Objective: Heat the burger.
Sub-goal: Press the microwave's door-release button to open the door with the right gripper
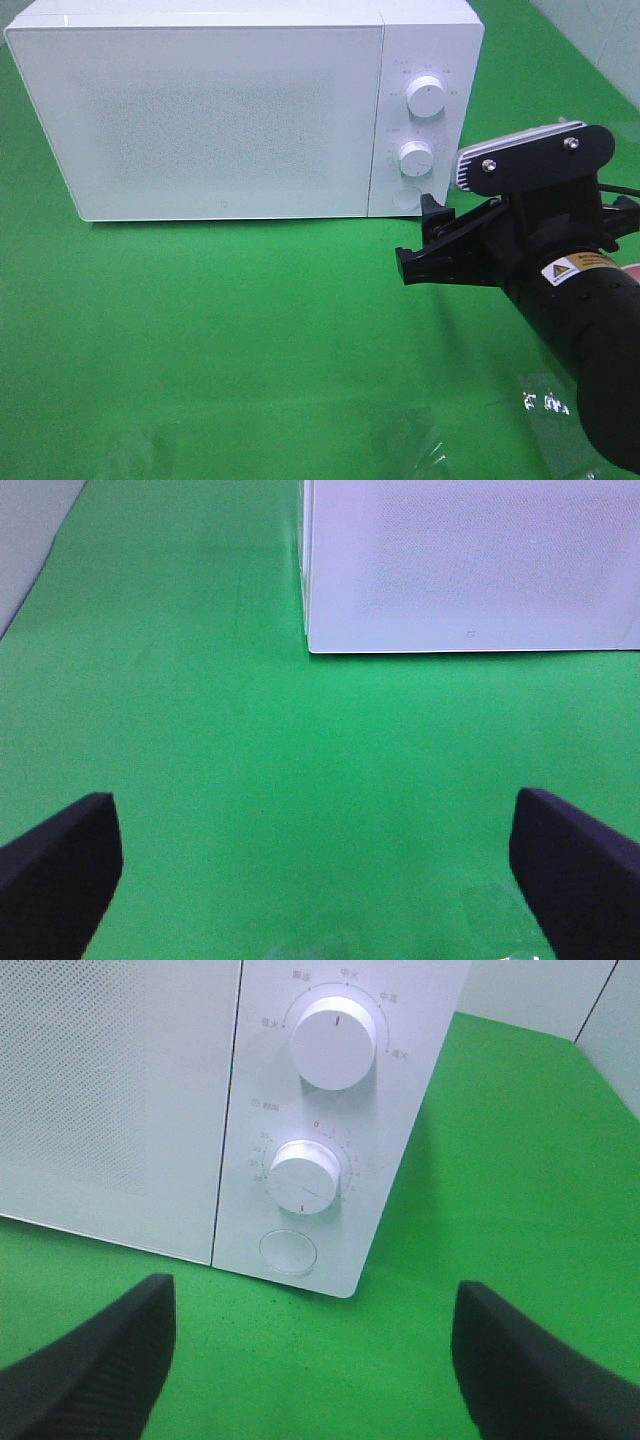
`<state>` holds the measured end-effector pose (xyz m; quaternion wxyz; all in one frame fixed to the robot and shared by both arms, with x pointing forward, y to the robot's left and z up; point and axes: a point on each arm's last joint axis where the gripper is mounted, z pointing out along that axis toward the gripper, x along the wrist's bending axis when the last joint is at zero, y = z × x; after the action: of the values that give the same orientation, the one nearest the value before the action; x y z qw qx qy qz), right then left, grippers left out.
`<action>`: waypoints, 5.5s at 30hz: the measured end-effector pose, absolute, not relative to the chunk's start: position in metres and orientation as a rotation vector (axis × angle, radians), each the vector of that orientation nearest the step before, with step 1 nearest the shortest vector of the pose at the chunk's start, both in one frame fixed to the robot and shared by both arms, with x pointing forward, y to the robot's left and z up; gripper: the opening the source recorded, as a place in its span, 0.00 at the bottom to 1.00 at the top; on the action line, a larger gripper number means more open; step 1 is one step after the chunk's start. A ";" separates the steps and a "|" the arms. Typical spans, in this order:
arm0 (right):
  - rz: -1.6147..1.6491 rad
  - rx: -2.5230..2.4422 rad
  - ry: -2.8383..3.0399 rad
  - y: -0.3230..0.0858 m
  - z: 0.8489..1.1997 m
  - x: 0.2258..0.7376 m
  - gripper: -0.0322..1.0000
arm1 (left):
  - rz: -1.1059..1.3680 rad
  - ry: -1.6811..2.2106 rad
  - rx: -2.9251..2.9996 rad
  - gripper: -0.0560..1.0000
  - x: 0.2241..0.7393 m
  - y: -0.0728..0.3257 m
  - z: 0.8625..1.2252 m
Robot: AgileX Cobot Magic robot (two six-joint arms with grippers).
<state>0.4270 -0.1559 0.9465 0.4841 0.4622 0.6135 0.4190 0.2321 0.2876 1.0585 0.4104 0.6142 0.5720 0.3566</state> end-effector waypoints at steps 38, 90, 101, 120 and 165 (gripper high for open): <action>1.789 2.215 0.611 -0.144 0.929 0.434 0.35 | 0.898 1.440 1.546 0.98 0.232 0.288 1.059; 1.818 2.672 0.155 -0.149 0.883 0.519 0.03 | 0.898 1.440 1.546 0.98 0.232 0.288 1.059; 1.803 2.709 0.148 -0.135 0.866 0.549 0.03 | 0.898 1.440 1.546 0.98 0.232 0.288 1.059; 1.810 2.664 0.033 -0.143 0.853 0.574 0.03 | 0.898 1.440 1.546 0.98 0.232 0.288 1.059; 1.816 2.525 -0.096 -0.134 0.848 0.590 0.03 | 0.898 1.440 1.546 0.98 0.232 0.288 1.059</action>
<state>0.5901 -0.1338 0.8485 0.0150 0.8114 -0.0308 0.5834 0.2321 0.2876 1.0585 0.4104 0.6142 0.5720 0.3566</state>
